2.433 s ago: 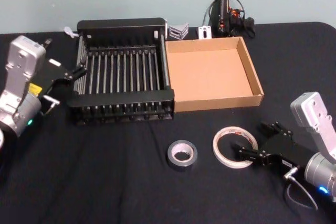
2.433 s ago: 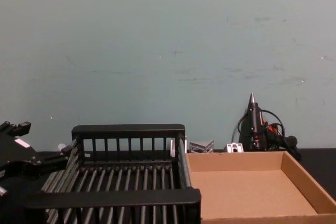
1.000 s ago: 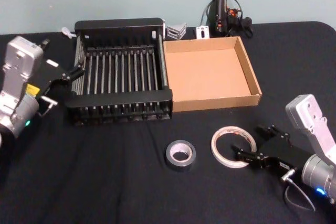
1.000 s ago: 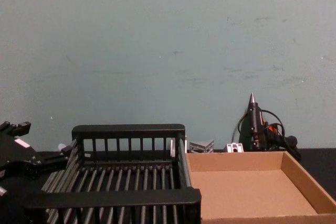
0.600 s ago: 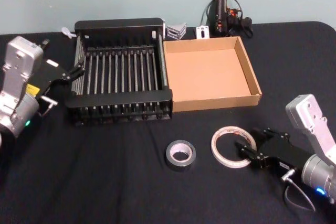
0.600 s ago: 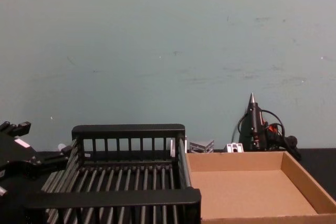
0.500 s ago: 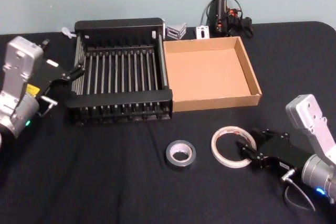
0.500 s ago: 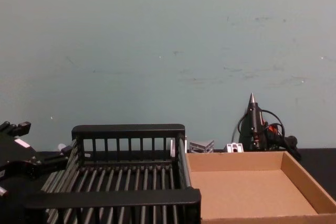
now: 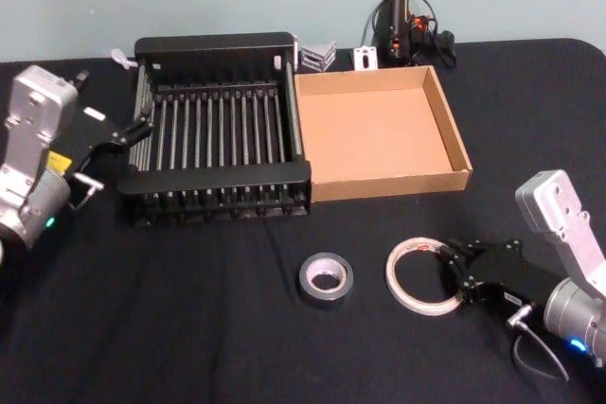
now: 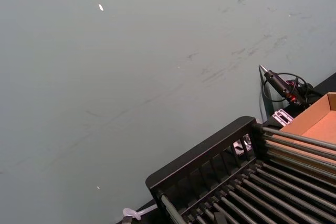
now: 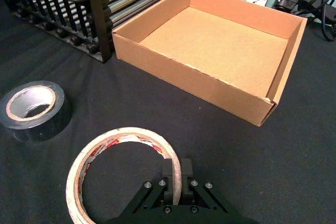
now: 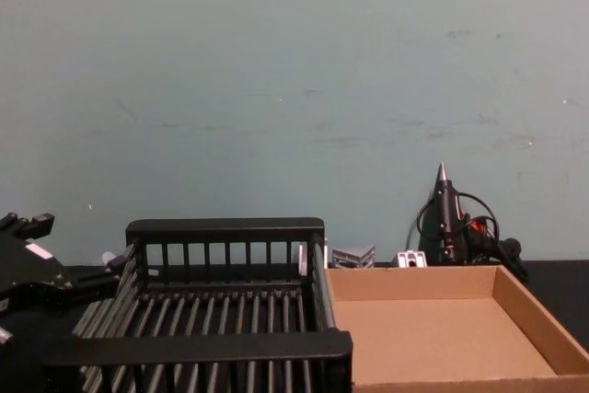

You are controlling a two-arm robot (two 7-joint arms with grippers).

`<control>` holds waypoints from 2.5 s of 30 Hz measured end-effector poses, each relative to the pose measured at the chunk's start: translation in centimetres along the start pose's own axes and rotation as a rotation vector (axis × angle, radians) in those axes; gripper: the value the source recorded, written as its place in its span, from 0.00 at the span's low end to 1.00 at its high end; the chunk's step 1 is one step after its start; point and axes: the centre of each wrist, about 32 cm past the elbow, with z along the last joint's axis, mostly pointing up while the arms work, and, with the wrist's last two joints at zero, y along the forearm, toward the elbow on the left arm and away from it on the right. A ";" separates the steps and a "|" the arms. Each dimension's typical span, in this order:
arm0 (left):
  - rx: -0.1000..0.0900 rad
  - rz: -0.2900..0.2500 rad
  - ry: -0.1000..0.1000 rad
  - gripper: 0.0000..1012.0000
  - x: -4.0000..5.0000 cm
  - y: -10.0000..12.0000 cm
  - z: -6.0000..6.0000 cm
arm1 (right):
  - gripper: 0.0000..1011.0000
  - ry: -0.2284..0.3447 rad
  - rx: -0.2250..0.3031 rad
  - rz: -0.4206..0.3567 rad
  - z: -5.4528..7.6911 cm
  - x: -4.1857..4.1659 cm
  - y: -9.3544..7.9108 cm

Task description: Pick up the white tape and place it into the black box , Pick up the silver tape and place it into the brown box.

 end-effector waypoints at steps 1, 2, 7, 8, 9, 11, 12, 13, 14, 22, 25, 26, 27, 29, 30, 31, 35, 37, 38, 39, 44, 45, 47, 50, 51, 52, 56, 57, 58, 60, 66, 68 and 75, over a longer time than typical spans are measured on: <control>0.000 0.000 0.000 0.99 0.00 0.0 0.0 | 0.10 0.000 0.000 0.000 0.0 0.00 0.0; 0.000 0.000 0.000 0.99 0.00 0.0 0.0 | 0.09 0.000 0.000 0.000 0.0 0.00 0.0; 0.000 0.000 0.000 0.99 0.00 0.0 0.0 | 0.09 0.000 0.000 0.000 0.0 0.00 0.0; 0.000 0.000 0.000 0.99 0.00 0.0 0.0 | 0.09 0.000 0.000 0.000 0.0 0.00 0.0; 0.000 0.000 0.000 0.99 0.00 0.0 0.0 | 0.09 0.000 0.000 0.000 0.0 0.00 0.0; 0.000 0.000 0.000 0.99 0.00 0.0 0.0 | 0.09 0.000 0.000 0.000 0.0 0.00 0.0; 0.000 0.000 0.000 0.99 0.00 0.0 0.0 | 0.09 0.000 0.000 0.000 0.0 0.00 0.0; 0.000 0.000 0.000 0.99 0.00 0.0 0.0 | 0.09 -0.001 0.004 0.002 0.0 0.01 0.0; 0.000 0.000 0.000 0.99 0.00 0.0 0.0 | 0.09 -0.001 0.007 0.004 0.0 0.03 -0.1; 0.000 0.000 0.000 0.99 0.00 0.0 0.0 | 0.09 -0.026 0.070 0.028 0.9 0.38 -0.8; 0.000 0.000 0.000 0.99 0.00 0.0 0.0 | 0.09 -0.037 0.099 0.033 1.6 0.65 -1.2; 0.000 0.000 0.000 0.99 0.00 0.0 0.0 | 0.09 -0.040 0.106 0.034 1.8 0.72 -1.3; 0.000 0.000 0.000 0.99 0.00 0.0 0.0 | 0.09 -0.041 0.113 0.035 2.0 0.81 -1.3; 0.000 0.000 0.000 0.99 0.00 0.0 0.0 | 0.09 -0.047 0.134 0.036 2.7 1.07 -1.5; 0.000 0.000 0.000 0.99 0.00 0.0 0.0 | 0.09 -0.050 0.141 0.034 2.9 1.16 -1.5; 0.000 0.000 0.000 0.99 0.00 0.0 0.0 | 0.09 -0.054 0.147 0.032 3.1 1.27 -1.5; 0.000 0.000 0.000 0.99 0.00 0.0 0.0 | 0.09 -0.072 0.182 0.021 4.5 1.99 -1.2; 0.000 0.000 0.000 0.99 0.00 0.0 0.0 | 0.09 -0.077 0.191 0.018 4.9 2.20 -1.0; 0.000 0.000 0.000 0.99 0.00 0.0 0.0 | 0.09 -0.081 0.198 0.015 5.4 2.44 -0.7; 0.000 0.000 0.000 0.99 0.00 0.0 0.0 | 0.09 -0.083 0.202 0.014 5.6 2.55 -0.6; 0.000 0.000 0.000 0.99 0.00 0.0 0.0 | 0.09 -0.100 0.215 0.000 6.8 3.14 0.5; 0.000 0.000 0.000 0.99 0.00 0.0 0.0 | 0.09 -0.105 0.221 -0.002 7.2 3.30 0.9; 0.000 0.000 0.000 0.99 0.00 0.0 0.0 | 0.09 -0.110 0.225 -0.008 7.8 3.58 1.6; 0.000 0.000 0.000 0.99 0.00 0.0 0.0 | 0.09 -0.116 0.228 -0.011 8.8 3.85 2.7; 0.000 0.000 0.000 0.99 0.00 0.0 0.0 | 0.09 -0.116 0.228 -0.011 8.8 3.85 2.7; 0.000 0.000 0.000 0.99 0.00 0.0 0.0 | 0.09 -0.117 0.231 -0.012 9.2 3.95 3.3; 0.000 0.000 0.000 0.99 0.00 0.0 0.0 | 0.09 -0.128 0.240 -0.011 10.6 4.15 5.1; 0.000 0.000 0.000 0.99 0.00 0.0 0.0 | 0.09 -0.132 0.243 -0.013 10.9 4.25 5.4; 0.000 0.000 0.000 0.99 0.00 0.0 0.0 | 0.09 -0.136 0.244 -0.014 11.2 4.30 5.8; 0.000 0.000 0.000 0.99 0.00 0.0 0.0 | 0.09 -0.148 0.248 -0.012 12.3 4.39 7.4; 0.000 0.000 0.000 0.99 0.00 0.0 0.0 | 0.09 -0.167 0.266 -0.015 14.6 4.30 10.2; 0.000 0.000 0.000 0.99 0.00 0.0 0.0 | 0.09 -0.175 0.275 -0.014 15.3 4.17 11.0; 0.000 0.000 0.000 0.99 0.00 0.0 0.0 | 0.09 -0.217 0.282 0.003 18.6 2.92 15.1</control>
